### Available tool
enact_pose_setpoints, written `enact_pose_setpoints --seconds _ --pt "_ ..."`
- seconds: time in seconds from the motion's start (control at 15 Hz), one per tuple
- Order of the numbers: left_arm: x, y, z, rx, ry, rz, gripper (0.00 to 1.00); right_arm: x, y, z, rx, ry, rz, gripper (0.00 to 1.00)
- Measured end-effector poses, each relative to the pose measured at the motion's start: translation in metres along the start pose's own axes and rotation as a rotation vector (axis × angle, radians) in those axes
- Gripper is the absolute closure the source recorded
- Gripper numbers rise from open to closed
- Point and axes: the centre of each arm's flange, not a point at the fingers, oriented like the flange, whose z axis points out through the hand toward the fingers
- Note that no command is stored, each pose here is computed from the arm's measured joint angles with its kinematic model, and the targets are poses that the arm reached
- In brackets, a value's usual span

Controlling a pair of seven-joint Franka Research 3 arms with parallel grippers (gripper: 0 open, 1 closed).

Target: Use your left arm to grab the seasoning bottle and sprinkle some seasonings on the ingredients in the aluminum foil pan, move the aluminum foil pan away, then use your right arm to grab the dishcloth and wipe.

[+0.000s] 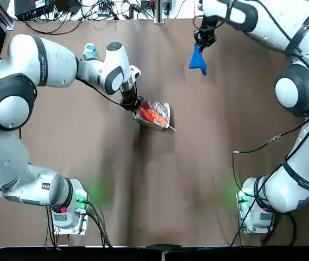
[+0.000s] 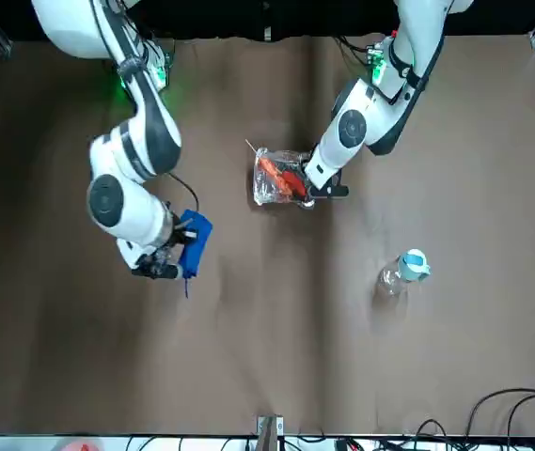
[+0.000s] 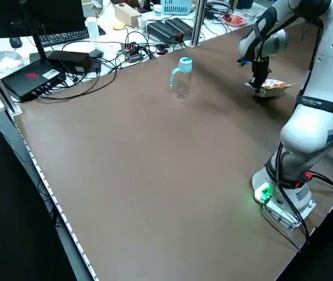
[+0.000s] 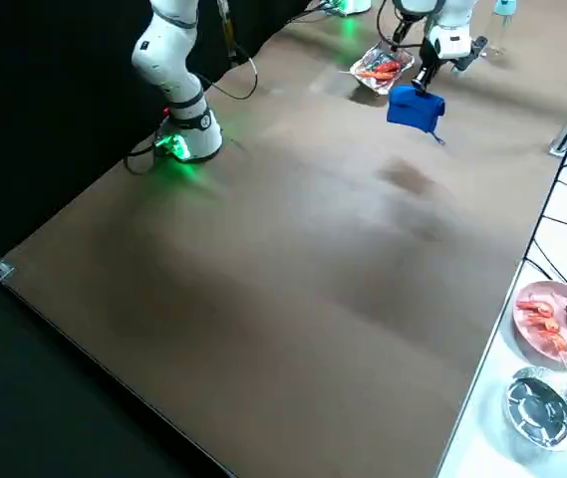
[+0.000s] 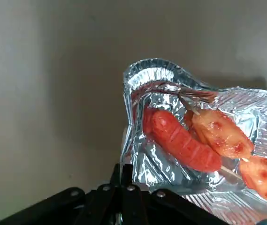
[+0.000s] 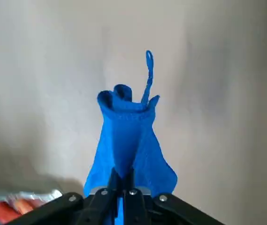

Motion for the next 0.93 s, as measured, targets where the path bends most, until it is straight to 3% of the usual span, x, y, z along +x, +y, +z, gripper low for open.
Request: enact_pose_setpoints --seconds 0.53,0.8,0.87,0.93 --pt "-0.035 0.006 0.026 0.037 -0.049 0.02 0.96 -0.016 -0.087 0.086 0.057 0.108 0.135 0.94" --pt "-0.043 0.011 0.03 0.046 -0.054 -0.022 0.62 -0.022 -0.111 0.125 0.089 0.149 0.182 0.94" --pt "-0.044 0.013 0.03 0.044 -0.052 -0.027 0.45 -0.022 -0.116 0.14 0.101 0.164 0.193 0.94" --pt "-0.043 0.013 0.029 0.041 -0.048 -0.029 0.37 -0.021 -0.117 0.146 0.102 0.166 0.195 0.94"
